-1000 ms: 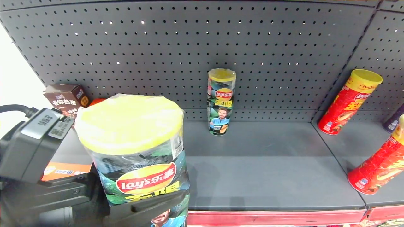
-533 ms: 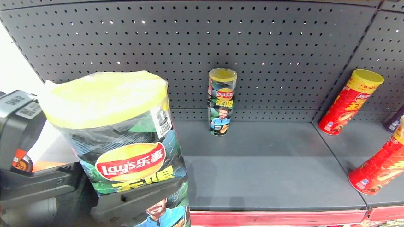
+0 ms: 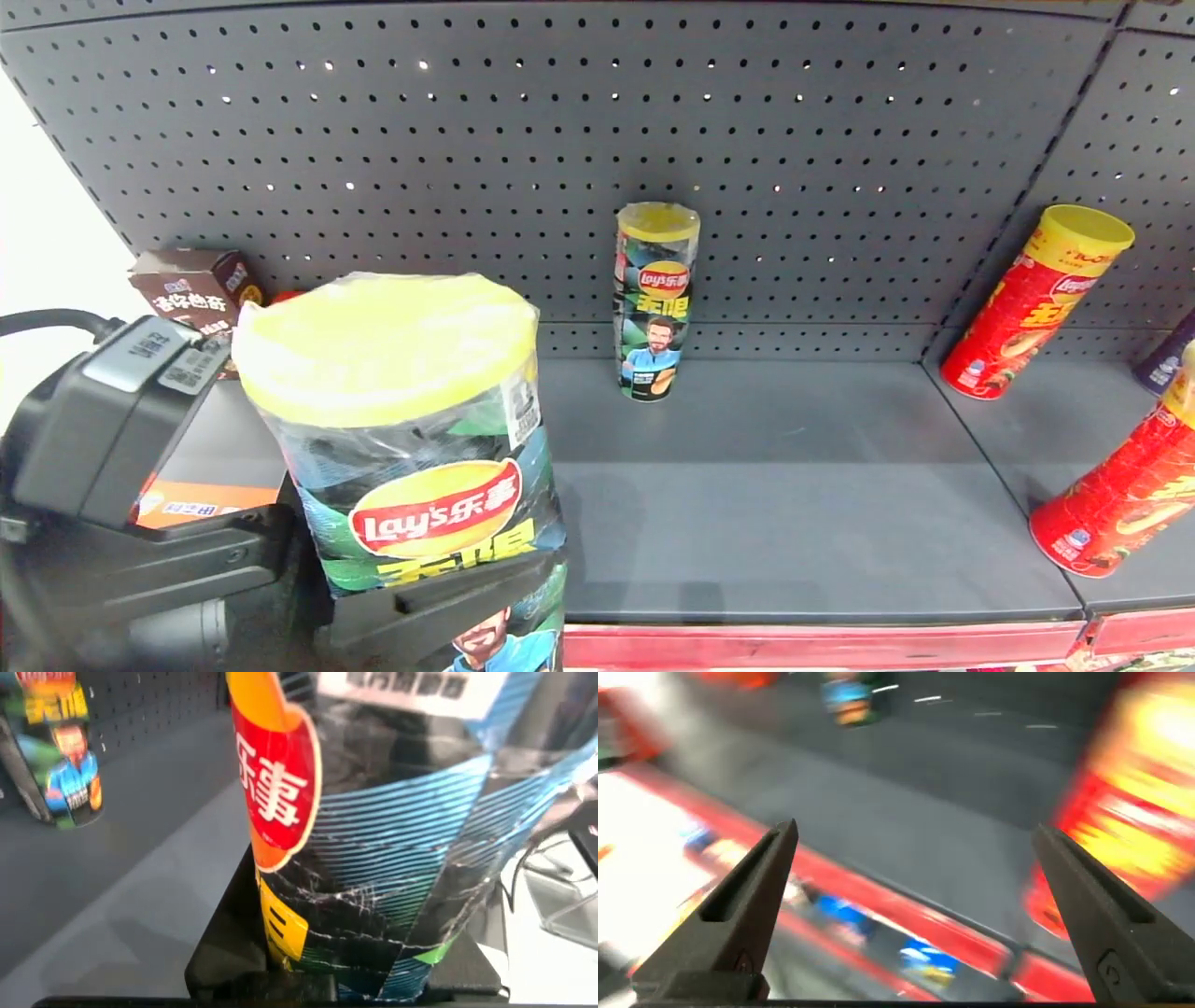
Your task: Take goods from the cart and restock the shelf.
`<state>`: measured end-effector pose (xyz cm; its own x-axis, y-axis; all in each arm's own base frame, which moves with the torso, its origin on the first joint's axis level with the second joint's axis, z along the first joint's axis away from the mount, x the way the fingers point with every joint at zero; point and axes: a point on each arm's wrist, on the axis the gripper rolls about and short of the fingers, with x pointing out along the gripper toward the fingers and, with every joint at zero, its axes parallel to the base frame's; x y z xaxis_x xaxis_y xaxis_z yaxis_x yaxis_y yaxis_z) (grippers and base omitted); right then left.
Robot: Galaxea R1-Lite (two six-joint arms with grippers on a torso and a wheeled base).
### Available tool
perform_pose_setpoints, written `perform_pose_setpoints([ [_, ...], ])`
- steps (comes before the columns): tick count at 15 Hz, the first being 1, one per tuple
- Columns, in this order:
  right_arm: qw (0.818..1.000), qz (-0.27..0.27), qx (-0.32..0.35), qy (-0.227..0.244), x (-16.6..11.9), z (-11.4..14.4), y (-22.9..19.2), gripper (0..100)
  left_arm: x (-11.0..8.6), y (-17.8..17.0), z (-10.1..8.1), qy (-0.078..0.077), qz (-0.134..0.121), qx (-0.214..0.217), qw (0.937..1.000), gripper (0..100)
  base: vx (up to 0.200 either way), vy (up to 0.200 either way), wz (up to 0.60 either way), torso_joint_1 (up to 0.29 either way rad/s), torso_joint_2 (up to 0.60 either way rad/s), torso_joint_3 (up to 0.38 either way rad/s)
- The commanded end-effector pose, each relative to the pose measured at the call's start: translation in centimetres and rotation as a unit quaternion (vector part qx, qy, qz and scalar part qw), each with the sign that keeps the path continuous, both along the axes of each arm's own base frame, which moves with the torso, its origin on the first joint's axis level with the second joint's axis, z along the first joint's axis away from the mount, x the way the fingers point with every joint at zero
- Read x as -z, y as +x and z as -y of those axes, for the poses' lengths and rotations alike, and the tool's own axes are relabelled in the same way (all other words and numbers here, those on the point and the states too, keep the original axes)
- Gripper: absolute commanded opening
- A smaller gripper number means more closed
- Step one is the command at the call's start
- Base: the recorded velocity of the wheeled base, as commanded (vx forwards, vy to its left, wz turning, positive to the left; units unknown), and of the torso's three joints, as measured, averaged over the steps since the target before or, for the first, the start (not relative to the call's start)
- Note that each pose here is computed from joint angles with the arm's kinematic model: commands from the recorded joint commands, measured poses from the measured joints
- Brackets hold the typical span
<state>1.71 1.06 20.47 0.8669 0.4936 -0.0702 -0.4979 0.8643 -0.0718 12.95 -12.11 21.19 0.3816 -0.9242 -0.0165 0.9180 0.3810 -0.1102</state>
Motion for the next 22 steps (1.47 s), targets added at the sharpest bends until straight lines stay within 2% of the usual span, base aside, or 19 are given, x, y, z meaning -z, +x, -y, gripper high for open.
perform_pose_setpoints([
  [1,0.997,-0.048,-0.06,-0.018,-1.4,-1.2,3.1,100,0.6,0.0,-0.4,0.006,-0.008,-0.007,0.9999,0,0.0,0.0,0.0,0.0,0.0,0.0],
  [4,0.991,-0.081,-0.102,-0.034,-2.0,-3.3,6.8,100,0.4,0.0,-0.6,0.001,-0.003,-0.012,0.9999,0,0.0,0.0,0.0,0.0,0.0,0.0],
  [6,0.989,-0.062,-0.128,-0.04,-2.2,-5.5,9.7,100,0.4,0.1,-0.7,0.002,-0.004,-0.016,0.9999,0,0.0,0.0,0.0,0.0,0.0,0.0],
  [8,0.99,-0.067,-0.118,-0.048,-1.9,-6.4,11.1,100,0.4,0.1,-0.8,0.001,-0.005,-0.019,0.9998,0,0.0,0.0,0.0,0.0,0.0,0.0],
  [9,0.991,-0.071,-0.087,-0.068,-1.1,-8.1,13.3,100,0.4,0.2,-0.9,0.001,-0.004,-0.024,0.9997,0,0.0,0.0,0.0,0.0,0.0,0.0],
  [10,0.991,-0.072,-0.093,-0.069,-1.0,-8.9,14.1,100,0.3,0.3,-1.1,0.001,-0.003,-0.03,0.9996,0,0.0,0.0,0.0,0.0,0.0,0.0],
  [17,0.993,-0.053,-0.091,-0.056,-0.3,-13.1,20.8,100,0.3,0.3,-1.3,0.0,-0.004,-0.035,0.9994,0,0.0,0.0,0.0,0.0,0.0,0.0],
  [22,0.995,-0.023,-0.086,-0.042,-1.2,-15.7,25.6,100,0.3,0.3,-1.4,0.0,-0.004,-0.036,0.9994,0,0.0,0.0,0.0,0.0,0.0,0.0],
])
